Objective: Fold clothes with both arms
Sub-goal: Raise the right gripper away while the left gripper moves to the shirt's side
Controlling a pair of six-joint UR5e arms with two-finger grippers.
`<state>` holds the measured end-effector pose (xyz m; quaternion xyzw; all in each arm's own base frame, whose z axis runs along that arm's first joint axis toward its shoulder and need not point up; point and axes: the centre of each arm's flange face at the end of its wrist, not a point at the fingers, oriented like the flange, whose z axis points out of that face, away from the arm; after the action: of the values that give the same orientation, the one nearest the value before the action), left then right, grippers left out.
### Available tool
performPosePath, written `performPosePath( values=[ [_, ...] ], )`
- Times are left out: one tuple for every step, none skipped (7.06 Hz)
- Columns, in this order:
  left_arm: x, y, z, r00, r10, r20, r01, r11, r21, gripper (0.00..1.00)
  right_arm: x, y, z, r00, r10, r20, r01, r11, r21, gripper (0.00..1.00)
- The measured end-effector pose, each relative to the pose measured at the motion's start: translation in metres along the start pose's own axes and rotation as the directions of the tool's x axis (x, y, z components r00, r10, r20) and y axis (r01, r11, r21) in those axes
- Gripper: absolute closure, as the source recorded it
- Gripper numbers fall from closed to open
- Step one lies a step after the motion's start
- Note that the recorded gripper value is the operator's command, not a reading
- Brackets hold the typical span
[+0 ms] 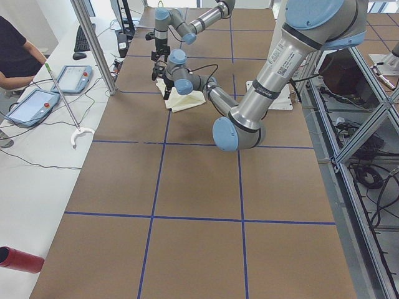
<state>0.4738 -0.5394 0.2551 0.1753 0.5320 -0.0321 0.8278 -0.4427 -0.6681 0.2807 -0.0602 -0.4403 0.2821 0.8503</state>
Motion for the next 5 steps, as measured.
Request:
performPosePath(
  values=[
    [-0.015, 0.031, 0.005, 0.995, -0.023, -0.093, 0.024, 1.000, 0.003, 0.00, 0.012, -0.009, -0.007, 0.999, -0.036, -0.024, 0.036, 0.999, 0.009, 0.00],
    [-0.020, 0.057, 0.011, 0.986, -0.048, -0.158, 0.047, 0.999, -0.012, 0.00, 0.023, -0.017, -0.018, 0.996, -0.072, -0.054, 0.073, 0.997, 0.016, 0.00],
    [-0.011, 0.074, 0.016, 0.978, -0.070, -0.195, 0.065, 0.997, -0.032, 0.00, 0.029, -0.024, -0.028, 0.992, -0.100, -0.082, 0.102, 0.995, 0.019, 0.00],
    [0.002, 0.086, 0.019, 0.972, -0.084, -0.219, 0.074, 0.996, -0.053, 0.00, 0.034, -0.029, -0.034, 0.988, -0.120, -0.100, 0.123, 0.992, 0.020, 0.00],
    [0.014, 0.097, 0.024, 0.968, -0.094, -0.232, 0.079, 0.994, -0.071, 0.00, 0.038, -0.033, -0.037, 0.985, -0.131, -0.109, 0.134, 0.991, 0.021, 0.00]
  ],
)
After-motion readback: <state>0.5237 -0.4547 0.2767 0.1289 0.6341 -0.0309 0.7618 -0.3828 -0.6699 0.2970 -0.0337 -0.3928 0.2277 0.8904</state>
